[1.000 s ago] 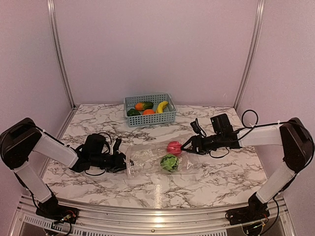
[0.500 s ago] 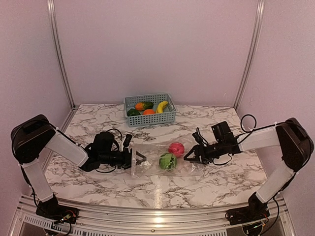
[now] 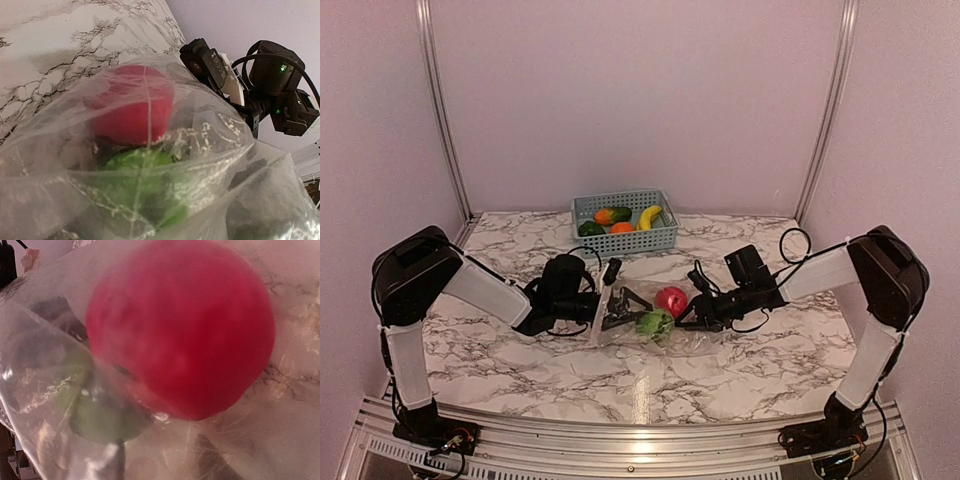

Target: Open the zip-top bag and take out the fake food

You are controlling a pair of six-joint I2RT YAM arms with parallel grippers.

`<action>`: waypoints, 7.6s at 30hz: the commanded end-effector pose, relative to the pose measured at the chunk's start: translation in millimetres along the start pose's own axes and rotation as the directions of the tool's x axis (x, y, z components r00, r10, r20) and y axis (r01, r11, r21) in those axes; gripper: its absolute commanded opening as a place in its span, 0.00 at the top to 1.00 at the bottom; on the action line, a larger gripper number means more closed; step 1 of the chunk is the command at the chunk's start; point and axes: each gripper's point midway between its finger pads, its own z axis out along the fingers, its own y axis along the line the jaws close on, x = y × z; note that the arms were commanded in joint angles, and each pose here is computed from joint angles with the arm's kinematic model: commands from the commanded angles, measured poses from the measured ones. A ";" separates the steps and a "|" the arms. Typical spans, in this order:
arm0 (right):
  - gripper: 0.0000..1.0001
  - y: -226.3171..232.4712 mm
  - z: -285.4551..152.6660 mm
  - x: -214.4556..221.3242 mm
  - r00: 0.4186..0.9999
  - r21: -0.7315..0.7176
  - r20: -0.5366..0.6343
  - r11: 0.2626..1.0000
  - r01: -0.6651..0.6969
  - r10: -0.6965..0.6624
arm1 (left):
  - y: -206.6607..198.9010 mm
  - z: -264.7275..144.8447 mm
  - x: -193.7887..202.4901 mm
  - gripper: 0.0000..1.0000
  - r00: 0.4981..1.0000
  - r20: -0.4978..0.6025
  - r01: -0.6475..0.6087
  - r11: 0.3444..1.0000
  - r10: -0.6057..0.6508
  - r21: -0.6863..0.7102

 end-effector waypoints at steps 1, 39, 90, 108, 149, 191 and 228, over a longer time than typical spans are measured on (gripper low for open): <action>0.56 17.4 10.6 -14.5 0.999 -0.049 0.013 0.998 0.048 -0.047 | 10.1 16.5 12.8 0.13 0.998 -0.069 -0.015 0.999 0.012 -0.041; 1.00 -24.2 -32.4 -1.0 0.994 0.093 0.111 0.995 -0.034 0.024 | 22.1 -120.5 23.8 0.32 0.995 -0.003 -0.096 0.957 0.099 -0.273; 0.72 11.9 -42.4 1.0 0.992 0.030 0.075 0.994 0.104 -0.106 | 111.2 -44.5 -318.6 0.20 0.914 0.323 -0.027 0.831 0.246 -0.556; 0.15 -26.4 -79.8 -43.4 0.981 0.100 0.193 0.994 -0.036 0.016 | 57.4 -99.1 -281.6 0.05 0.918 0.279 -0.107 0.855 0.281 -0.507; 0.49 -4.9 -27.5 -50.1 0.996 0.009 0.091 1.000 -0.024 0.023 | 20.5 -72.5 51.9 0.66 0.993 0.005 0.114 0.991 -0.114 -0.067; 1.00 15.3 41.2 -4.6 0.978 -0.148 -0.207 0.989 -0.002 -0.028 | 62.6 36.3 30.5 0.07 0.947 -0.274 -0.266 0.890 0.169 -0.369; 1.00 -33.2 -15.6 -23.0 0.997 0.009 0.025 0.997 -0.079 0.079 | 67.2 -70.6 28.4 0.32 0.974 -0.161 -0.211 0.907 0.163 -0.364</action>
